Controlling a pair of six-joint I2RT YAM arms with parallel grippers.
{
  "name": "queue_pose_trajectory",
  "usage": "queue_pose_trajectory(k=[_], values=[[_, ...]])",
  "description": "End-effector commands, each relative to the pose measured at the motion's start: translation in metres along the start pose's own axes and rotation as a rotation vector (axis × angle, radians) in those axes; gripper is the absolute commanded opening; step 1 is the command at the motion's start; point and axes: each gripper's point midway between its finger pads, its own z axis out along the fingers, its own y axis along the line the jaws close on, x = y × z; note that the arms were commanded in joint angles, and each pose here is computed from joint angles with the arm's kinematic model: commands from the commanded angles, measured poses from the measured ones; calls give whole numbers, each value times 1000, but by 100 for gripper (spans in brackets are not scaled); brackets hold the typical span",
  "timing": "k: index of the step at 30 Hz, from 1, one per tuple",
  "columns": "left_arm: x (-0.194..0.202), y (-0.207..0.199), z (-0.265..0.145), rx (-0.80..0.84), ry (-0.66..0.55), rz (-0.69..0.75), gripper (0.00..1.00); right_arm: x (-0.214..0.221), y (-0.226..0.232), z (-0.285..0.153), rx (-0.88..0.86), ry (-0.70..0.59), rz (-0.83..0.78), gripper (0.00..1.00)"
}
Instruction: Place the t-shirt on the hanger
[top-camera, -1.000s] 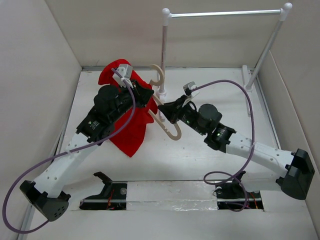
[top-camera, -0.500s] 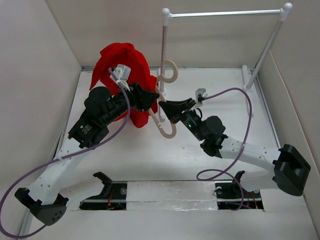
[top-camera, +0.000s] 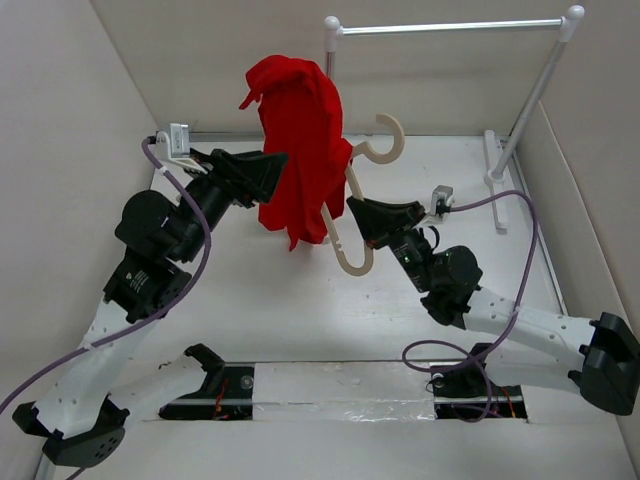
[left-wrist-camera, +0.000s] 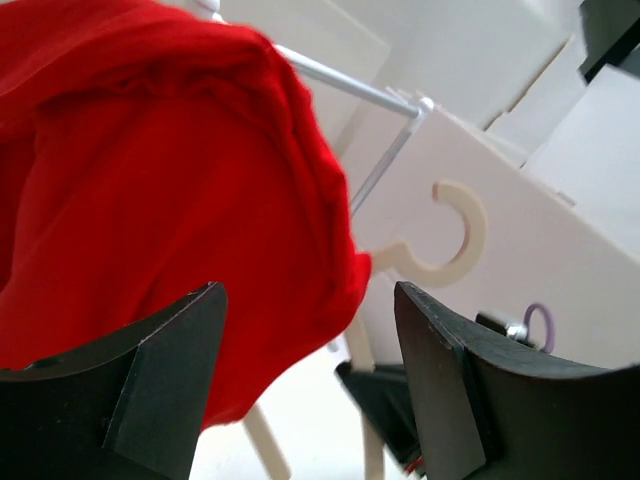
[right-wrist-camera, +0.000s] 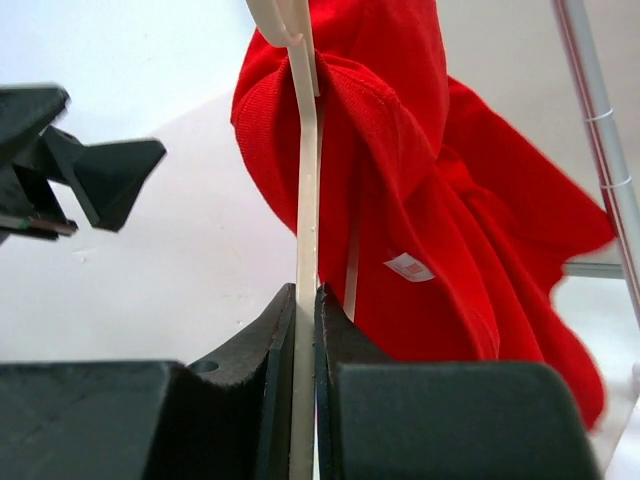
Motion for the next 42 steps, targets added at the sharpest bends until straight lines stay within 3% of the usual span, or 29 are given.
queue_pose_trajectory(k=[1, 9, 14, 19, 30, 36, 42], values=[[-9, -8, 21, 28, -66, -94, 65, -42, 22, 8, -50, -146, 15, 0], [27, -11, 59, 93, 11, -142, 63, -34, 24, 11, -40, -120, 9, 0], [41, 12, 67, 6, 2, -159, 51, -34, 25, 12, -37, -116, 11, 0], [55, 20, 78, -12, 29, -152, 58, -26, 32, 19, -62, -85, 11, 0], [72, 34, 88, -37, 16, -187, 58, -11, 36, 22, -66, -37, 1, 0], [73, 43, 87, -63, -27, -217, 52, -3, 48, 33, -98, -1, -40, 0], [68, 47, 86, -75, -64, -224, 58, 27, 66, 37, -121, 62, -78, 0]])
